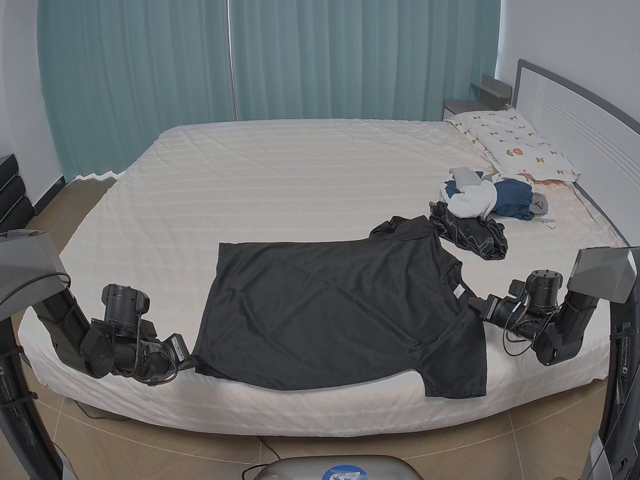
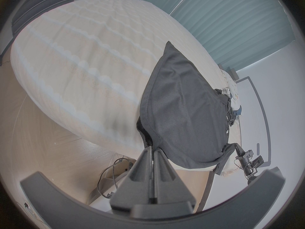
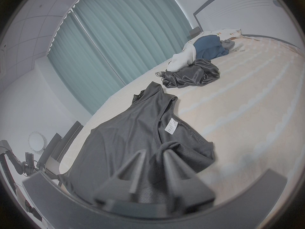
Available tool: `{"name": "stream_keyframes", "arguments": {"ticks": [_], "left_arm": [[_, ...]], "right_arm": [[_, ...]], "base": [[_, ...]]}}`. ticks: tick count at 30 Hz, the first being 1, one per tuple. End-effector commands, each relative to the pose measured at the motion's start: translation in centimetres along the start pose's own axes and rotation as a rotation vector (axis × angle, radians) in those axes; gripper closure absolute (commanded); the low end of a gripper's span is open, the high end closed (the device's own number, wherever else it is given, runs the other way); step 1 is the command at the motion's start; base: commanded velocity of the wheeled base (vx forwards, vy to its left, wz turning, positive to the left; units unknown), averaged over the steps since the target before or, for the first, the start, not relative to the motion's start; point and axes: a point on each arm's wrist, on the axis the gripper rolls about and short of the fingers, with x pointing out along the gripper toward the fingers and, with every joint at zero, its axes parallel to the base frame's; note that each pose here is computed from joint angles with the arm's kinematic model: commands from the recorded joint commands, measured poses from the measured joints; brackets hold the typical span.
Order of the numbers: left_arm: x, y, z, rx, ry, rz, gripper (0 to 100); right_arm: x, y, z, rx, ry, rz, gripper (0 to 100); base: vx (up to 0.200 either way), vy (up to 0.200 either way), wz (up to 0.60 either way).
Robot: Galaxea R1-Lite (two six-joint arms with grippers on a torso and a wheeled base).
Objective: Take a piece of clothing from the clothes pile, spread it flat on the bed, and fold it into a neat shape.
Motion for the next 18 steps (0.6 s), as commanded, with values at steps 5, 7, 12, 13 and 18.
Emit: {"name": "stream_keyframes", "arguments": {"ticks": [5,7,12,13,18], "left_arm": [[0.1,0.0,0.1,-0.002,0.001,0.001,100],[0.1,0.0,0.1,-0.002,0.001,0.001,100],[0.2,0.0,0.1,-0.003,0.003,0.002,100],[0.1,0.0,0.1,-0.002,0.001,0.001,100],[0.1,0.0,0.1,-0.002,0.001,0.001,100]], "right_arm": [[-0.6,-1.2,-0.1,0.017,0.004,-0.028,0],[-1.0,-1.9,0.1,0.027,-0.004,-0.048,0],[-3.6,-2.5,-0.7,0.062,0.057,-0.030,0],[-4.2,-2.4,-0.8,0.064,0.070,-0.005,0],[-6.3,-1.8,-2.6,0.036,0.130,0.057,0]], "base": [[0.000,0.000,0.00],[0.000,0.000,0.00],[0.000,0.000,0.00],[0.000,0.000,0.00],[0.000,0.000,0.00]]}}
